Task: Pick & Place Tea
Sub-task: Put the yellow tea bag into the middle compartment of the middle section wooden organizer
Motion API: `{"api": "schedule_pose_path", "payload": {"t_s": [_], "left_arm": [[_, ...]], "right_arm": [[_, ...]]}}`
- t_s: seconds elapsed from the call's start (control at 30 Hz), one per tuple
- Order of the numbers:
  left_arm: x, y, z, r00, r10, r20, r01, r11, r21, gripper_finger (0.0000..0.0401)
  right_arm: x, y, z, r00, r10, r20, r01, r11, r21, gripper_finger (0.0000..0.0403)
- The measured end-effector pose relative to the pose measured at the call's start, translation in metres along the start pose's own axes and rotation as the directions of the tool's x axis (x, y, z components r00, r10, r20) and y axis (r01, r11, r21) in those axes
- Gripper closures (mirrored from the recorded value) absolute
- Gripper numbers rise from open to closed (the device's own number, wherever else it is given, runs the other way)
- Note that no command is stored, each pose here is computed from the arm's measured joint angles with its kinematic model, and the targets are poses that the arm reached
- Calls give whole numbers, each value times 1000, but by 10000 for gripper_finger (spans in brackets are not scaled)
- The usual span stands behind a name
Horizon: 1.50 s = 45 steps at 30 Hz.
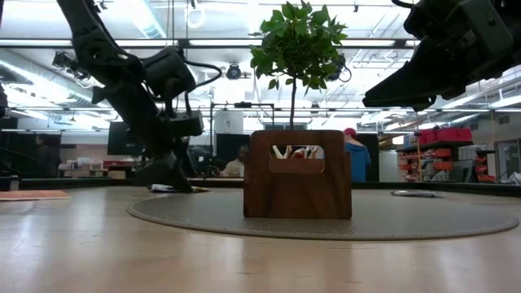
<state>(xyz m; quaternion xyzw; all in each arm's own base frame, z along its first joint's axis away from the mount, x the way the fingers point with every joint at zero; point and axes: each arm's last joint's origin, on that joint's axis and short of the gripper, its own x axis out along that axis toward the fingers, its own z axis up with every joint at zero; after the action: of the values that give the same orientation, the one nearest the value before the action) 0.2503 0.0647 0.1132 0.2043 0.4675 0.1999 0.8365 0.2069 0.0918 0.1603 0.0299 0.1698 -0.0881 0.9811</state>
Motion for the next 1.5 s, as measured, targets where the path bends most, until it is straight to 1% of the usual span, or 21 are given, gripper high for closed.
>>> {"api": "schedule_pose_path", "payload": {"t_s": [0.2, 0.33, 0.5, 0.73, 0.77, 0.97, 1.1, 1.2, 1.4, 1.5], "left_arm": [[4, 7, -3, 1000, -21, -1, 21, 999, -24, 165], [4, 7, -3, 1000, -24, -4, 24, 999, -25, 193], [4, 7, -5, 1000, -24, -15, 24, 999, -22, 258], [4, 7, -4, 1000, -21, -14, 21, 999, -24, 381], [4, 8, -3, 1000, -21, -13, 21, 999, -25, 390], [2, 13, 11, 1000, -10, 27, 11, 998, -59, 398], [-2, 11, 21, 999, -31, 13, 31, 999, -36, 399], [-5, 8, 27, 999, -51, 2, 51, 998, -32, 399], [-13, -5, 32, 996, -86, 6, 86, 996, -1, 400], [-17, -13, 34, 997, -81, 4, 81, 996, 29, 400]], "right_arm": [[0, 0, 0, 1000, 0, 0, 0, 1000, 8, 292], [0, 0, 0, 1000, 0, 0, 0, 1000, 9, 292], [0, 0, 0, 1000, -1, 0, 1, 1000, 12, 292], [0, 0, 0, 1000, -1, 0, 1, 1000, 18, 292], [0, 0, 0, 1000, -1, 0, 1, 1000, 21, 292], [0, 0, 0, 1000, -1, 0, 1, 999, 33, 292], [0, 0, 0, 1000, -1, 0, 1, 999, 34, 292], [0, 0, -1, 1000, -6, -7, 6, 1000, 28, 292], [0, -3, -4, 998, -63, -21, 63, 998, 9, 292], [0, -3, -4, 998, -64, -24, 64, 998, 14, 292]]}}
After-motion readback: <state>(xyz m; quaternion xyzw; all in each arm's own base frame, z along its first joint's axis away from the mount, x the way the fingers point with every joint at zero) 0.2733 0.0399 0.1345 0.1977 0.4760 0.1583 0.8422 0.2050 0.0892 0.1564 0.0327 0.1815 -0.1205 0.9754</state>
